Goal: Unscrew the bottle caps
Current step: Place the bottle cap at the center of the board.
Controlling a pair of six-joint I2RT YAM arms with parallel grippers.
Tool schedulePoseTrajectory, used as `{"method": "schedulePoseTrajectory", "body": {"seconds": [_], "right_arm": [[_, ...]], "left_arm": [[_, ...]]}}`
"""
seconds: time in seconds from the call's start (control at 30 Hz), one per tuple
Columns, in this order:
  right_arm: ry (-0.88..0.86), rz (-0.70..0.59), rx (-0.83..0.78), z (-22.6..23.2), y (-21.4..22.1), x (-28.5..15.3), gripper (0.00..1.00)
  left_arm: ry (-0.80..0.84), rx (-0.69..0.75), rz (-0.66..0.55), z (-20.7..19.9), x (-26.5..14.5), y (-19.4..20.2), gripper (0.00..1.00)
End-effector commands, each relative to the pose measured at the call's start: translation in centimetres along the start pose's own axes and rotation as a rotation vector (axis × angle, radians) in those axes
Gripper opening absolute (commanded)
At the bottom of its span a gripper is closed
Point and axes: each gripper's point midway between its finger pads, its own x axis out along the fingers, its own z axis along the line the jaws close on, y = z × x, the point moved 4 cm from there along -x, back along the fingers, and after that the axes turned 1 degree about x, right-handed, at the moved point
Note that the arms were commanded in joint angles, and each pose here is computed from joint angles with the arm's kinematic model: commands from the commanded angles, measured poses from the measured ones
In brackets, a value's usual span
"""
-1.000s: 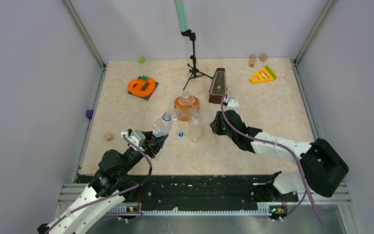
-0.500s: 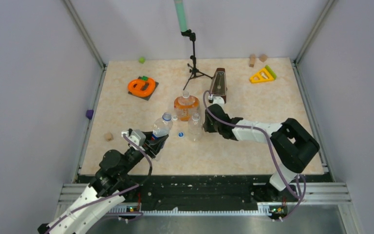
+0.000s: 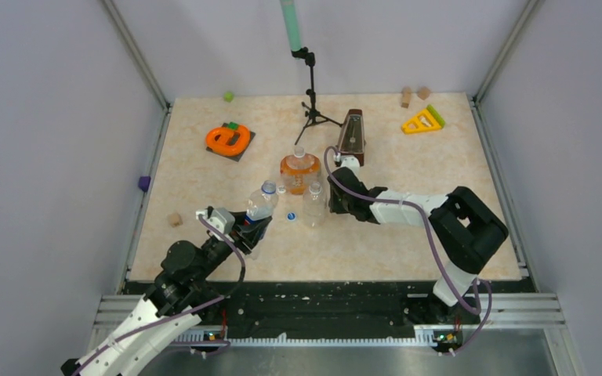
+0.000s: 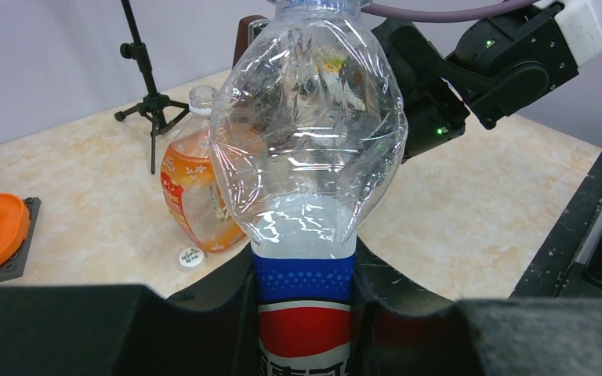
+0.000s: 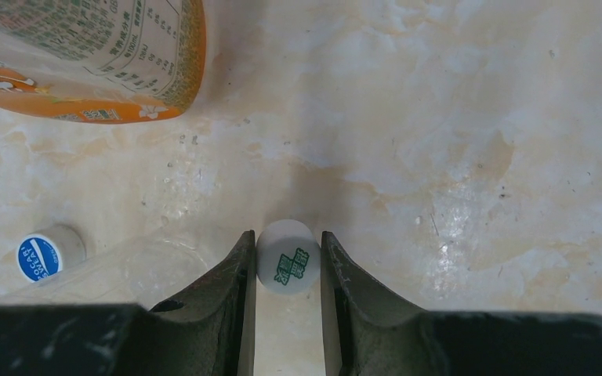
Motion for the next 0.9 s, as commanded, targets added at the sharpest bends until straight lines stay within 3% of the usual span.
{"method": "schedulePoseTrajectory", "body": {"seconds": [0.0, 0.17, 0.4, 0.47, 0.6, 0.87], "right_arm": [[-0.029, -0.035, 0.015, 0.8, -1.4, 0.3, 0.1], [0.017, -0.067, 0.028, -0.1, -1.8, 0.5, 0.19], [-0.072, -0.072, 0.052, 0.8, -1.9, 0.5, 0.29], [-0.042, -0.085, 0.081, 0.1, -2.1, 0.5, 0.39], [-0.059, -0.098, 0.085, 0.0, -2.5, 0.0, 0.46], [-0.038, -0.142, 0.099, -1.1, -3.1, -2.3, 0.48]], "left_arm": [[-0.01, -0.013, -0.065, 0.1, 0.1, -1.4, 0.0], [-0.01, -0.007, -0.058, 0.1, 0.0, -1.4, 0.0], [-0.065, -0.008, -0.06, 0.8, -0.1, -1.6, 0.0], [-0.047, 0.006, -0.059, 0.6, -0.1, -1.6, 0.0], [-0.052, 0.003, -0.058, 0.7, -0.2, -1.6, 0.0], [-0.027, -0.004, -0.056, 0.3, 0.1, -1.4, 0.0]]}}
